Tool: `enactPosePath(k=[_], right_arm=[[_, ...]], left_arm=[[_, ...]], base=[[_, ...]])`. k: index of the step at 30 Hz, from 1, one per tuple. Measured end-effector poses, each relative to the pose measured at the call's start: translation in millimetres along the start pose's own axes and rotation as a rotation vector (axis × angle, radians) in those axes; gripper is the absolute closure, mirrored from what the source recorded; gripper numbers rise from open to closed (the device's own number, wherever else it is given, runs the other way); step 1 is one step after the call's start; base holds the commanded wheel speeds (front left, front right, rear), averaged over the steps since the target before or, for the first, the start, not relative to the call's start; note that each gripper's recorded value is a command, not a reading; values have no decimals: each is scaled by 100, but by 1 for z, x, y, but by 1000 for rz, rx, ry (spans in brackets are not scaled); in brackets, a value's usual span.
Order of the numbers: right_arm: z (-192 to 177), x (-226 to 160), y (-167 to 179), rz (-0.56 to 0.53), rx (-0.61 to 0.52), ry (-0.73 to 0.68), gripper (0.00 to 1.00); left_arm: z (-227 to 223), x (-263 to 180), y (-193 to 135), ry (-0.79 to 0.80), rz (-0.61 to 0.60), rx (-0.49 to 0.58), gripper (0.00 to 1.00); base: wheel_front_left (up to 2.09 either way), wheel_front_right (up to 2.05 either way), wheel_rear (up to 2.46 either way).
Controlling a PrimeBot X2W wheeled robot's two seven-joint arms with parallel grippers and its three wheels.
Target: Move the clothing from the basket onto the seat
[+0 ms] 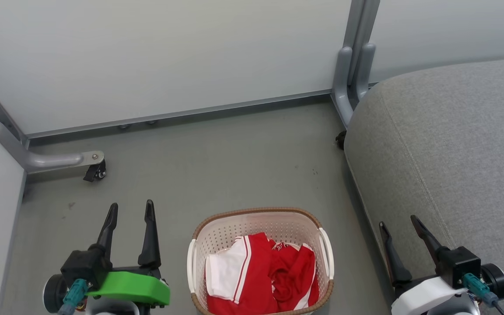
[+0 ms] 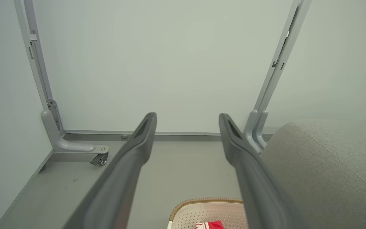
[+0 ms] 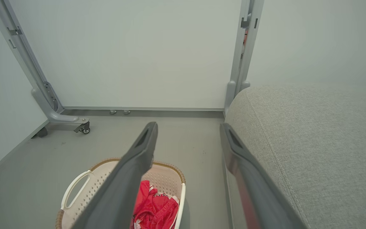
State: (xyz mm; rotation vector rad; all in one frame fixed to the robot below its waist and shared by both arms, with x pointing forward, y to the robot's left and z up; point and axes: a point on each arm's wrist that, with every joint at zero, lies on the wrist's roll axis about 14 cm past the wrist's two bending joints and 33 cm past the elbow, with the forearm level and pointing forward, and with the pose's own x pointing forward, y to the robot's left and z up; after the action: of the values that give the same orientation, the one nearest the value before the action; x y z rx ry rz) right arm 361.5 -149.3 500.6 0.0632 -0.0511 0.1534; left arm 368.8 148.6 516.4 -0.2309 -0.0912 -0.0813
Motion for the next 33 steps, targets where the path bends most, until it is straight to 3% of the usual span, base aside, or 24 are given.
enactPosePath(k=[24,33], right_arm=[[2,-6,3,11,-38,-9,0],[1,-8,-19,-57,-36,-3,0]], left_arm=[[-5,-2,-9,7,-33,38,0],[-19,7,-19,48,-64,14,0]], base=[[0,0,0],[0,0,0]])
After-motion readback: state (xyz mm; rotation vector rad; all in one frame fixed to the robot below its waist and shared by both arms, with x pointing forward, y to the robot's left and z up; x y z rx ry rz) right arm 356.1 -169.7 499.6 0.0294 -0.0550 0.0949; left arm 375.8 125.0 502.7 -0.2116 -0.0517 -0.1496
